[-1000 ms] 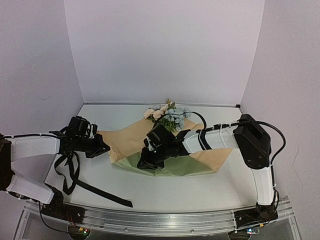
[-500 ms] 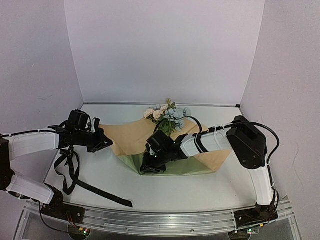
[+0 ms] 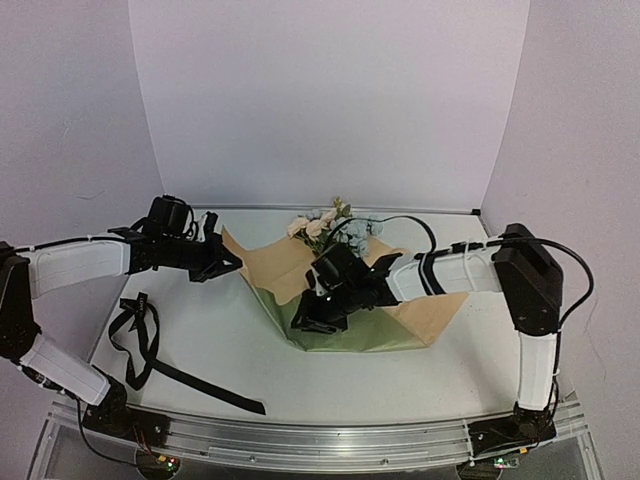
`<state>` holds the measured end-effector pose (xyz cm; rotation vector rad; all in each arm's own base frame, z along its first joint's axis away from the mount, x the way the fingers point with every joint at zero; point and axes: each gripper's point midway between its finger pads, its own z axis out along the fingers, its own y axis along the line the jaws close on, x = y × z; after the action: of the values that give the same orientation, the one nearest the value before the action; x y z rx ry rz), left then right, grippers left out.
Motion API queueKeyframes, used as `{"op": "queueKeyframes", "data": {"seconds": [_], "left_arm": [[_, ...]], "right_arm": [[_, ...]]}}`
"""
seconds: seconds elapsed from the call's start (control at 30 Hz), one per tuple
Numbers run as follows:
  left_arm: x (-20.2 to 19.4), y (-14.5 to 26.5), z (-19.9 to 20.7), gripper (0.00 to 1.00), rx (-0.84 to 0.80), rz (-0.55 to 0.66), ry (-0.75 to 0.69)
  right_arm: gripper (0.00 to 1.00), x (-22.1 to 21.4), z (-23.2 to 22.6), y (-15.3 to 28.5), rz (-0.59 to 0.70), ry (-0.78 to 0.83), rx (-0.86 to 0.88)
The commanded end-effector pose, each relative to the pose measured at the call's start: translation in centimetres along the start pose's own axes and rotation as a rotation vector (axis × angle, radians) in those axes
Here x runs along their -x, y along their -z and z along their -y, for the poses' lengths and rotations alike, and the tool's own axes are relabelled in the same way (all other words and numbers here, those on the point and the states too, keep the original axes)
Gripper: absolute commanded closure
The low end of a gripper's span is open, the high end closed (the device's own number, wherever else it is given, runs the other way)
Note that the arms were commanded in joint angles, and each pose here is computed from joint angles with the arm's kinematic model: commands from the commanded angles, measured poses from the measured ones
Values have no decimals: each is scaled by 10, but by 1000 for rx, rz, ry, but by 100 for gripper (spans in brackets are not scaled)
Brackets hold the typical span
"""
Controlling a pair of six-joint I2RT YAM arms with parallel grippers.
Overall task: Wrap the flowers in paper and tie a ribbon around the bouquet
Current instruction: Fold the 1/4-folded wrapping paper at the center of the board.
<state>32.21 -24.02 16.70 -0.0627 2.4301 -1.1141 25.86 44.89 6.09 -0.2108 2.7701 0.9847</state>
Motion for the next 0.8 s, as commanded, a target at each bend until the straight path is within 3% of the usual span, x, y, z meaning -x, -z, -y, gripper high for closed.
{"op": "queueKeyframes", "data": {"seconds": [0.0,0.43,0.77], "left_arm": [[2,-16,37,100,-58,-42,-112],[-26,-120,95,100,-132,-245,-261],[-60,-184,120,100,-158,-401,-352]], "right_arm": [[72,23,7,53,106,-37,7],[70,0,115,114,259,-160,-214],[68,-16,149,127,280,-192,-281]]}}
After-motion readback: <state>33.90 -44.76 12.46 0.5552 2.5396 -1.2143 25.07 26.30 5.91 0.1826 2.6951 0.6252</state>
